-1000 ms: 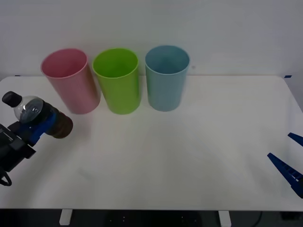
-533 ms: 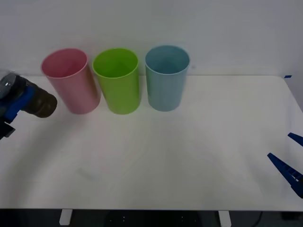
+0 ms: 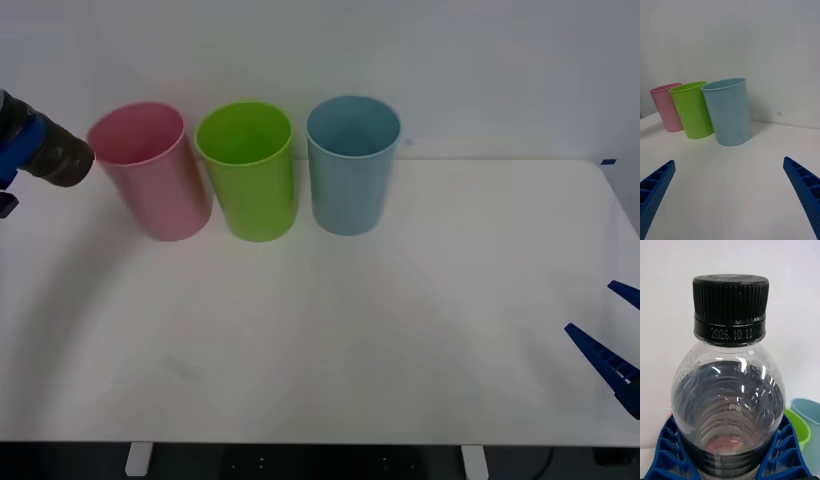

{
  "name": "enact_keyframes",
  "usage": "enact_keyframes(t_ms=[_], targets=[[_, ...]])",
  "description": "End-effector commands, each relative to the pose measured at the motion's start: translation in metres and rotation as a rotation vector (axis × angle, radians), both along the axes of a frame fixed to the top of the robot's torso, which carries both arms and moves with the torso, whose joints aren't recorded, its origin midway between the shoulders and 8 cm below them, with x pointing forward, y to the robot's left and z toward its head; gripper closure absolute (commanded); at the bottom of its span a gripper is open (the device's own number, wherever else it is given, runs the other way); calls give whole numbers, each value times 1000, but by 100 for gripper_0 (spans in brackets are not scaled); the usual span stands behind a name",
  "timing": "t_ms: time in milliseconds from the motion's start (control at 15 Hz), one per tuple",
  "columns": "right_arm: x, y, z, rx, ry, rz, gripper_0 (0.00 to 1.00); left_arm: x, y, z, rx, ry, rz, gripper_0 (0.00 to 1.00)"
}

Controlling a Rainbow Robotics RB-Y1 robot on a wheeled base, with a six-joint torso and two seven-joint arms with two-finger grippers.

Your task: Grasp the object on the table and drop it into the matching bin: aluminum can to the light blue bin, PET bottle to the pink bin.

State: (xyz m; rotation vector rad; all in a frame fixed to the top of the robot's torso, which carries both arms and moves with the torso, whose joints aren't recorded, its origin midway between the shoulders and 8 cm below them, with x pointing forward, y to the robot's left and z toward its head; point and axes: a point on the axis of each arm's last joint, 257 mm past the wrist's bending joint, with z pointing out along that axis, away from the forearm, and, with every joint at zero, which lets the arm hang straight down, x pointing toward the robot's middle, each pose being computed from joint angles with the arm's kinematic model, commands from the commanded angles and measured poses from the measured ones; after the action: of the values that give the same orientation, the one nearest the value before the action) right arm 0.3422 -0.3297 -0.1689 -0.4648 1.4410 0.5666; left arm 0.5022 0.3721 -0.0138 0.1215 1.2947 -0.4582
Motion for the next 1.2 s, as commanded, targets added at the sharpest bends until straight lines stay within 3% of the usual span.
enact_keyframes(t_ms=[67,733,933,1200], targets=[[0,0,0,0,0,0,0,27,8,6,30,7,13,100],[0,0,0,0,0,0,0,121,-31,20,167,43,-18,100],[0,0,0,0,0,0,0,135,-39,20,194,51,-15,100],[0,0,0,0,0,0,0,137,-47,19,182,51,-23,100]])
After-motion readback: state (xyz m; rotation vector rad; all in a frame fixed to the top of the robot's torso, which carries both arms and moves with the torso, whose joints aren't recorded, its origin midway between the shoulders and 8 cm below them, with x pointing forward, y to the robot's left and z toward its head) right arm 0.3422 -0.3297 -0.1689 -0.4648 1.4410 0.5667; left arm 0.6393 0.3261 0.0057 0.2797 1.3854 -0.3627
